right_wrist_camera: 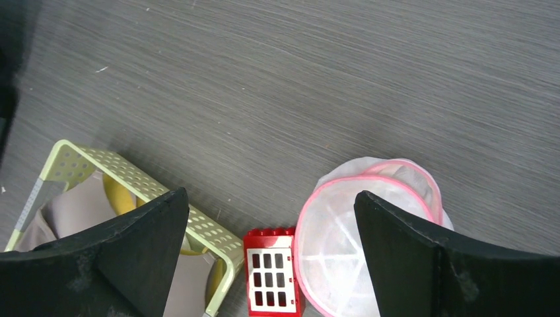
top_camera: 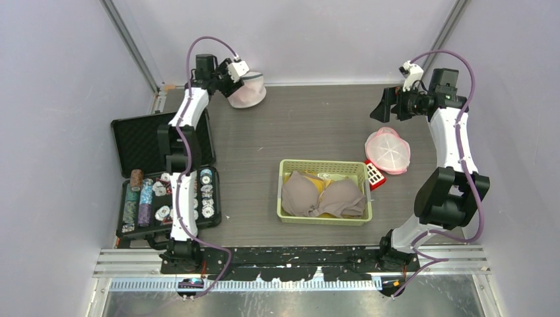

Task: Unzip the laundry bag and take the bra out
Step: Move the laundry bag to the center of the board.

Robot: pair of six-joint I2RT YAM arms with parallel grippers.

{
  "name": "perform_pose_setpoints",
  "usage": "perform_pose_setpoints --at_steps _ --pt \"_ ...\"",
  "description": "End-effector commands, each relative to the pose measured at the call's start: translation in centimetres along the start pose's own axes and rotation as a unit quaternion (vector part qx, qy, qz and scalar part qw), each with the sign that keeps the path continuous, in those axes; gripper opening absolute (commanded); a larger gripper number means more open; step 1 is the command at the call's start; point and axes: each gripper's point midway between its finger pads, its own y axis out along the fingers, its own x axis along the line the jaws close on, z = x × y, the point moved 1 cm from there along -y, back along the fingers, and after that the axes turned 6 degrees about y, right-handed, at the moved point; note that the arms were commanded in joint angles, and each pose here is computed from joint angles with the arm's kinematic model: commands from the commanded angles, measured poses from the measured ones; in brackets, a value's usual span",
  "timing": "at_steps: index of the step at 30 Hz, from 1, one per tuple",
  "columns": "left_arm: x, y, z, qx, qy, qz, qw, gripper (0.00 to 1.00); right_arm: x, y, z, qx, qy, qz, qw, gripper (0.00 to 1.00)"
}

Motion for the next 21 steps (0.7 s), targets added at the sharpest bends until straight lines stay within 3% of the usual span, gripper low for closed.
perform_pose_setpoints --at_steps 1,5,9,11,21 --pt "1.0 -1.1 -2.7 -0.027 0.042 0.0 0.999 0.61 1.7 -0.6 -2.0 -0.031 -0.026 -0.035 0.999 1.0" --pt "0.7 -0.3 -2.1 -0.02 0.04 0.006 0.999 0.48 2.0 -0.1 -2.5 -0.038 -0.026 -0.043 0.998 1.0" --pt "0.6 1.0 -2.4 -0.025 0.026 -0.004 0.999 0.12 2.4 0.6 -2.5 -0.036 -0.025 -0.057 0.997 1.0" --pt "0.1 1.3 -3.7 -0.037 0.033 -0.001 0.999 0.03 2.6 1.0 -2.5 -0.035 -0.027 -0.068 0.997 1.0" --pt "-5.6 -1.9 -11.8 -0.105 0.048 0.069 0.991 0.0 5.6 4.4 -3.1 -0.039 -0.11 -0.086 0.989 1.0"
